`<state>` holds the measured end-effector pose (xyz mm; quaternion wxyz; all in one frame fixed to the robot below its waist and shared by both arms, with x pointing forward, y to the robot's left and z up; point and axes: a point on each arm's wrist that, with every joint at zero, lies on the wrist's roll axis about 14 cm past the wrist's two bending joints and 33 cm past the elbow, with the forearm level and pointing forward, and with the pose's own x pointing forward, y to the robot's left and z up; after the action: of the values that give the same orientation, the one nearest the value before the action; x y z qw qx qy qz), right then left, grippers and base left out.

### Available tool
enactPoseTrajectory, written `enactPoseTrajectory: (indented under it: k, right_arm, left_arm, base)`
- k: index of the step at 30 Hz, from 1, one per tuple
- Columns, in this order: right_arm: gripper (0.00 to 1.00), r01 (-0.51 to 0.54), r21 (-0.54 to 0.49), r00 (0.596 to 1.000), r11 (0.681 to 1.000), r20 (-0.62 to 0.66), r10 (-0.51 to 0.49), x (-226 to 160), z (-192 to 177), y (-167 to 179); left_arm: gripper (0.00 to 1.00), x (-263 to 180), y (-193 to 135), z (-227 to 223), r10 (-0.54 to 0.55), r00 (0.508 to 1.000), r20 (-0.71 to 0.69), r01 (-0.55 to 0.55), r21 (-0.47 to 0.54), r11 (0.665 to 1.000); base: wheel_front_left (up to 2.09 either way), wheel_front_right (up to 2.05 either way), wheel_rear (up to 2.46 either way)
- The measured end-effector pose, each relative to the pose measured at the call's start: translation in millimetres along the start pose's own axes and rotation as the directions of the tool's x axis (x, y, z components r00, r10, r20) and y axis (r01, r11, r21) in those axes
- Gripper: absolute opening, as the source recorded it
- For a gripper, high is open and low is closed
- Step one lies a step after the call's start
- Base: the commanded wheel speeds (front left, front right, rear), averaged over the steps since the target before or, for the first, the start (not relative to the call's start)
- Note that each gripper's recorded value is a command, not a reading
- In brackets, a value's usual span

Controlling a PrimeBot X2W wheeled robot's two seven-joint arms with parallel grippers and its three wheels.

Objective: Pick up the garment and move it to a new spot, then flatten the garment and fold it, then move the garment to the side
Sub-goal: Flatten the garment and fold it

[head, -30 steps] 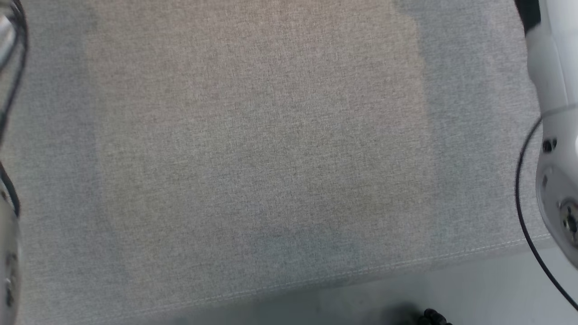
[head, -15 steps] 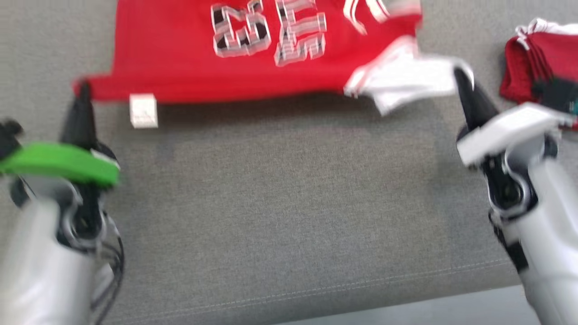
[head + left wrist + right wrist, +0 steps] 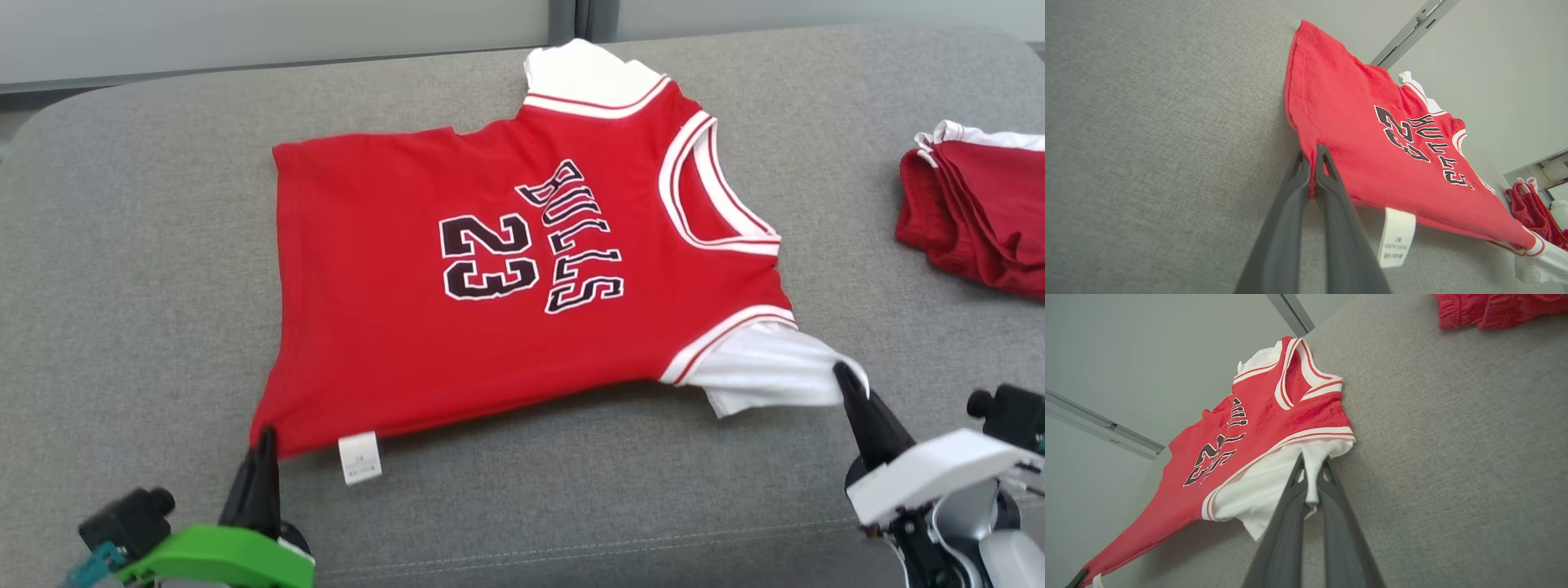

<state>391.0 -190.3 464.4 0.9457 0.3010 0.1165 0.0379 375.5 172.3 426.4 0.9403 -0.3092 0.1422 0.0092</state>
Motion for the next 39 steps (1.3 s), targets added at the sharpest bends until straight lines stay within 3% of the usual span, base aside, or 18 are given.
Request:
enactPoseTrajectory:
  k: [12, 23, 30, 39]
  right_arm:
    - [0.00, 0.034, 0.037, 0.993, 0.999, -0.113, -0.030, -51.5, -27.6, 1.3]
    - [0.00, 0.099, 0.028, 0.978, 0.995, -0.188, -0.092, -69.6, -40.9, -12.7]
    - [0.00, 0.090, 0.022, 0.976, 0.996, -0.200, -0.084, -67.0, -43.3, -9.1]
    - [0.00, 0.032, 0.016, 0.987, 0.999, -0.160, -0.029, -42.1, -24.5, 7.3]
  left_arm:
    - [0.00, -42.4, 20.5, -20.7, 0.073, 0.997, -0.030, -0.072, 0.027, 0.997]
    - [0.00, -57.1, 27.0, -36.0, 0.091, 0.990, -0.103, -0.088, 0.028, 0.996]
    - [0.00, -59.5, 24.2, -45.5, 0.088, 0.985, -0.146, -0.086, 0.020, 0.996]
    - [0.00, -41.0, 1.6, -22.6, 0.058, 0.995, -0.085, -0.067, -0.112, 0.991]
  base:
    - [0.00, 0.00, 0.00]
    - [0.00, 0.00, 0.00]
    - [0.00, 0.00, 0.00]
    - [0.00, 0.00, 0.00]
